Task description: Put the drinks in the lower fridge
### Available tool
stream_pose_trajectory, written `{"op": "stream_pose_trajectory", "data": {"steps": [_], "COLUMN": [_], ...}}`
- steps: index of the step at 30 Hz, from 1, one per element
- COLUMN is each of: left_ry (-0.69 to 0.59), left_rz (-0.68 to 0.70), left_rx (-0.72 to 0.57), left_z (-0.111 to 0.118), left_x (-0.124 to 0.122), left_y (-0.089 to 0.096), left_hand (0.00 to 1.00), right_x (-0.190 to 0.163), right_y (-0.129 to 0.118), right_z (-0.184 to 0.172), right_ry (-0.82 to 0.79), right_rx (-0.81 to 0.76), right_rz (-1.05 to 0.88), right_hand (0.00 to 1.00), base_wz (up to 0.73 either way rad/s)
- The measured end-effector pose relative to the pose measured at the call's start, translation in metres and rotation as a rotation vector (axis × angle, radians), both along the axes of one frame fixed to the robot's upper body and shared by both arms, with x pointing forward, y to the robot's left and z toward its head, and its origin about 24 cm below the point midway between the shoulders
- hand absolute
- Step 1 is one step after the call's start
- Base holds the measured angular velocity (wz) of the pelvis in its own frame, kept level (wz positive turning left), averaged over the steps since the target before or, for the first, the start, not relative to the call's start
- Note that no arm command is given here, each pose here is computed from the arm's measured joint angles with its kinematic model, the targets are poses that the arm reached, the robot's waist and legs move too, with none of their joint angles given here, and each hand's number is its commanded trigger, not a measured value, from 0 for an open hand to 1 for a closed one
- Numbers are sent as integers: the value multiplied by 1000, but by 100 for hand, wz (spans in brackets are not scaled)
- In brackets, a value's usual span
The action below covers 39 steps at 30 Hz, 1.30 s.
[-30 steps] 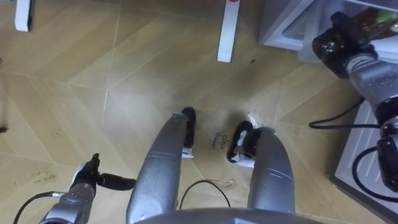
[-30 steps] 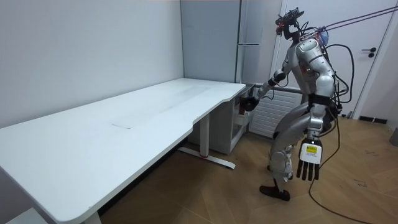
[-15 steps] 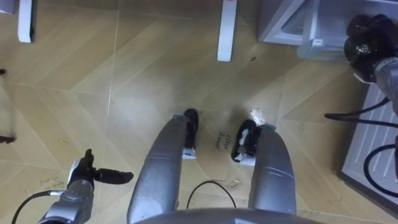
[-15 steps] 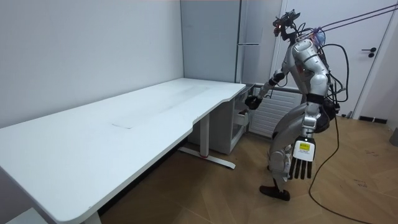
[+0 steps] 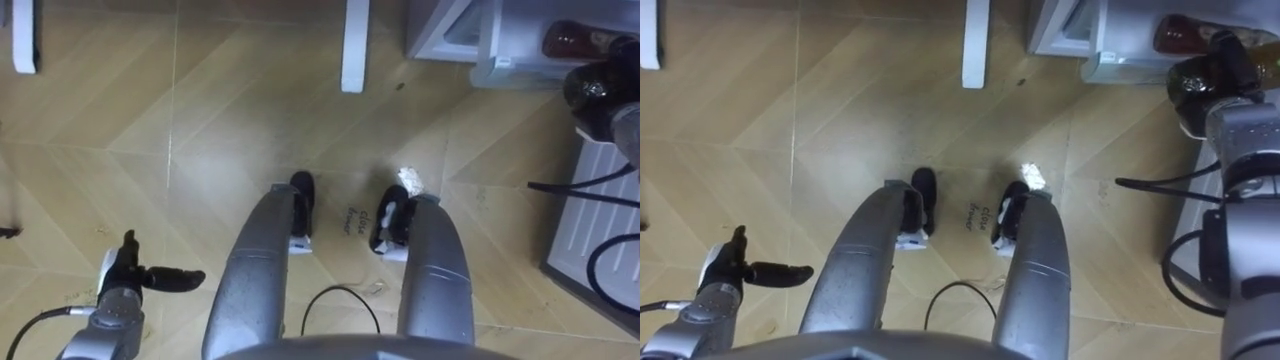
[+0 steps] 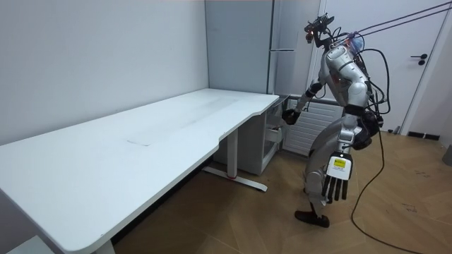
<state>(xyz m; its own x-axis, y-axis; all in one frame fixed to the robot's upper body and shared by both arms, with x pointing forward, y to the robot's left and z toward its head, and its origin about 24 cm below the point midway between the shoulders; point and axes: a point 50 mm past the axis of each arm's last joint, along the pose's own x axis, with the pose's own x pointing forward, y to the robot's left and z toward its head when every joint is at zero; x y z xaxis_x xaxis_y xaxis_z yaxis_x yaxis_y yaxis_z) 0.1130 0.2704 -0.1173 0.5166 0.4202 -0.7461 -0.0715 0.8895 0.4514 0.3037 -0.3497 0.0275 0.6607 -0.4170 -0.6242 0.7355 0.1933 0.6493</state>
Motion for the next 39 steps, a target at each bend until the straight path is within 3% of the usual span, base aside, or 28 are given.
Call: {"op": "stream_pose_trajectory", "data": {"steps": [21, 22, 23, 24, 39], "left_ry": [36, 37, 38, 43, 91], "left_rz": [-14, -15, -18, -20, -40], "left_rx": [-34, -35, -40, -46, -99], "left_z": [-4, -4, -4, -5, -9], "left_x": [-11, -11, -11, -11, -19], "left_y": [2, 2, 2, 1, 1], "left_hand": [0, 0, 0, 0, 0], "right_x": [18, 19, 22, 24, 25], "right_y": [6, 6, 8, 9, 9], "right_z": [21, 22, 25, 26, 31], "right_ry": [-12, -10, -9, -6, 50], "right_rx": [-98, -108, -122, -126, -125], "right_rz": [69, 76, 89, 93, 54], "right_hand": [100, 76, 4, 0, 0], "base_wz": [0, 0, 0, 0, 0]}}
